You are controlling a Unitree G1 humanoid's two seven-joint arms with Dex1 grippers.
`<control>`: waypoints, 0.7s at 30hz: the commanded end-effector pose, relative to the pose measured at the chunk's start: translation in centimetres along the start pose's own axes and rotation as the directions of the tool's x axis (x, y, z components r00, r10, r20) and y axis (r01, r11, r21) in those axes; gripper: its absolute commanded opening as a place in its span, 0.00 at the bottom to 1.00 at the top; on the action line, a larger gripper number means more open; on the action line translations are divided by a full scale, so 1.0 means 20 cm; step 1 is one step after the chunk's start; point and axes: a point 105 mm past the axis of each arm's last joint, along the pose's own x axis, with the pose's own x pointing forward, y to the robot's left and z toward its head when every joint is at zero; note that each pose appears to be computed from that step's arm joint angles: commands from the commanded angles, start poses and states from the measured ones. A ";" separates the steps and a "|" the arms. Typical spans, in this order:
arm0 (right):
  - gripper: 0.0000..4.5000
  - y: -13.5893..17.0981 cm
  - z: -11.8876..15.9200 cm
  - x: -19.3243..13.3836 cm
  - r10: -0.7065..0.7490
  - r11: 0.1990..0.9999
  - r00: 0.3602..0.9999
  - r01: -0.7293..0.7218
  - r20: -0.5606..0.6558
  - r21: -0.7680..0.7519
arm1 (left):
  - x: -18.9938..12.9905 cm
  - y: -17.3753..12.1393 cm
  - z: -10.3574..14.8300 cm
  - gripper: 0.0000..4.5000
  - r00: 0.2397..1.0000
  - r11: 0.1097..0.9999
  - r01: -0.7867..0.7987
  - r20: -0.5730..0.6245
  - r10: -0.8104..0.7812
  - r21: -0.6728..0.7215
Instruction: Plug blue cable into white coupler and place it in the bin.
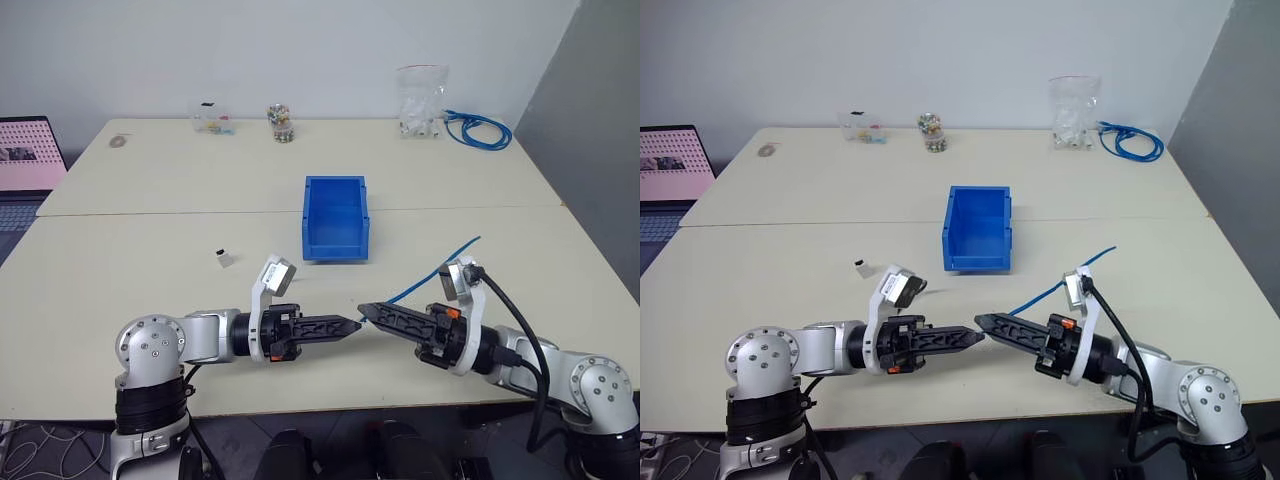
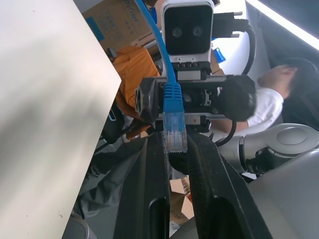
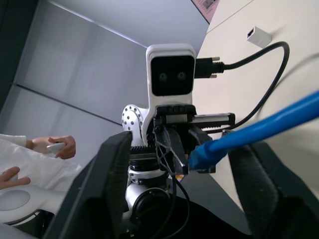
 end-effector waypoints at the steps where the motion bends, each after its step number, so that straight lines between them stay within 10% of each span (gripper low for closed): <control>1: 0.43 0.03 0.03 0.00 0.023 1.000 1.000 -0.022 0.012 -0.017 | 0.00 -0.03 0.00 0.05 1.000 1.000 0.018 0.004 -0.018 0.014; 9: 0.03 0.01 0.01 0.00 0.014 1.000 1.000 -0.014 0.005 -0.003 | -0.01 -0.02 0.01 0.05 1.000 1.000 0.006 0.022 -0.007 0.019; 15: 0.01 0.01 0.03 0.01 0.006 1.000 1.000 -0.006 -0.003 -0.018 | 0.00 -0.02 0.02 0.05 0.999 0.999 -0.002 0.035 0.001 0.037; 21: 0.01 -0.01 0.10 0.01 -0.005 0.999 1.000 0.006 0.023 -0.047 | -0.07 -0.05 0.00 0.33 1.000 0.999 -0.002 0.006 0.002 0.046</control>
